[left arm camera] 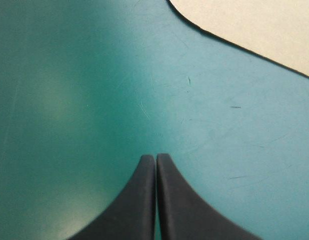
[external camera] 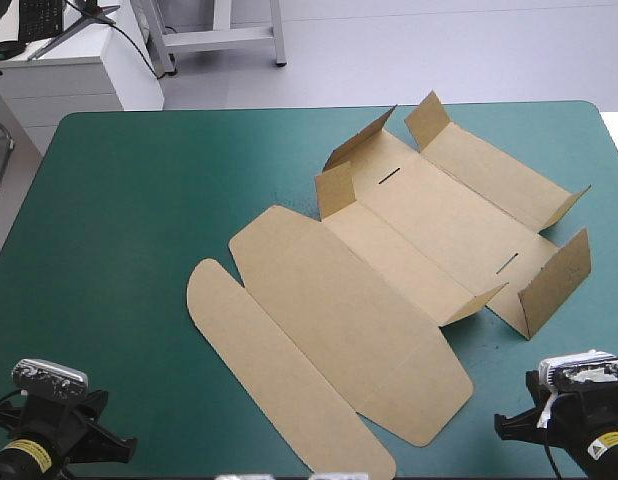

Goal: Fold the box

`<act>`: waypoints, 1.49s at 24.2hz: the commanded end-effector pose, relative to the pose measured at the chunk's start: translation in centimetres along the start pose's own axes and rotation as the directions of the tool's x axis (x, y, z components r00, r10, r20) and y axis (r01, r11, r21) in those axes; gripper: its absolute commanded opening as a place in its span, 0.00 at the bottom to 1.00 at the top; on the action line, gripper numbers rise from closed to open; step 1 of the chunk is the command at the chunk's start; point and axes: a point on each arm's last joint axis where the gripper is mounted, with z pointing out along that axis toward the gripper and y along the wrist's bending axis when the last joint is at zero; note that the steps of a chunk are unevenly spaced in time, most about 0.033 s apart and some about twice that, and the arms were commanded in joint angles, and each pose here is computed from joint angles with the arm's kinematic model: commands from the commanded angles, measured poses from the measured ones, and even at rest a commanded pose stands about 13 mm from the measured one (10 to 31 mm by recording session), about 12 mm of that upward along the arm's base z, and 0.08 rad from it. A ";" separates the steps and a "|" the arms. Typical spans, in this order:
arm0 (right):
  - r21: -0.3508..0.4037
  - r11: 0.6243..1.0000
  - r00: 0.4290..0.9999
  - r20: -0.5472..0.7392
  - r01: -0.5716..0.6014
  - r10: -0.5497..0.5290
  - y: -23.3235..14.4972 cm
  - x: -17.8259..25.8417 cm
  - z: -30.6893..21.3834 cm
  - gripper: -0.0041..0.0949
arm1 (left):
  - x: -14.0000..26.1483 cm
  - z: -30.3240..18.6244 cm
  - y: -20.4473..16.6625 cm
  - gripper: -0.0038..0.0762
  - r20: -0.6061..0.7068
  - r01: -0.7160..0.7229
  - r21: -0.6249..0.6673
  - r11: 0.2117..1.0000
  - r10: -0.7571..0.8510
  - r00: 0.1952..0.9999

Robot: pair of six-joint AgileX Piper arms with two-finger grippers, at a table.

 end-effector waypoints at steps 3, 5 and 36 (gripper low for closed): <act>0.000 1.000 0.998 0.070 0.006 -0.006 0.0 -1.1 -0.4 0.03 | -1.1 -0.4 0.0 0.04 0.070 -0.001 0.008 1.000 0.001 0.998; 0.000 1.000 0.998 0.067 0.006 -0.006 0.0 -1.1 -0.4 0.03 | -1.1 -0.4 0.0 0.04 0.070 -0.001 0.008 1.000 0.001 0.998; 0.058 0.934 0.837 -0.426 -0.353 0.343 -1.9 -14.2 5.2 0.47 | -1.1 -0.4 0.0 0.04 0.070 -0.001 0.008 1.000 0.001 0.998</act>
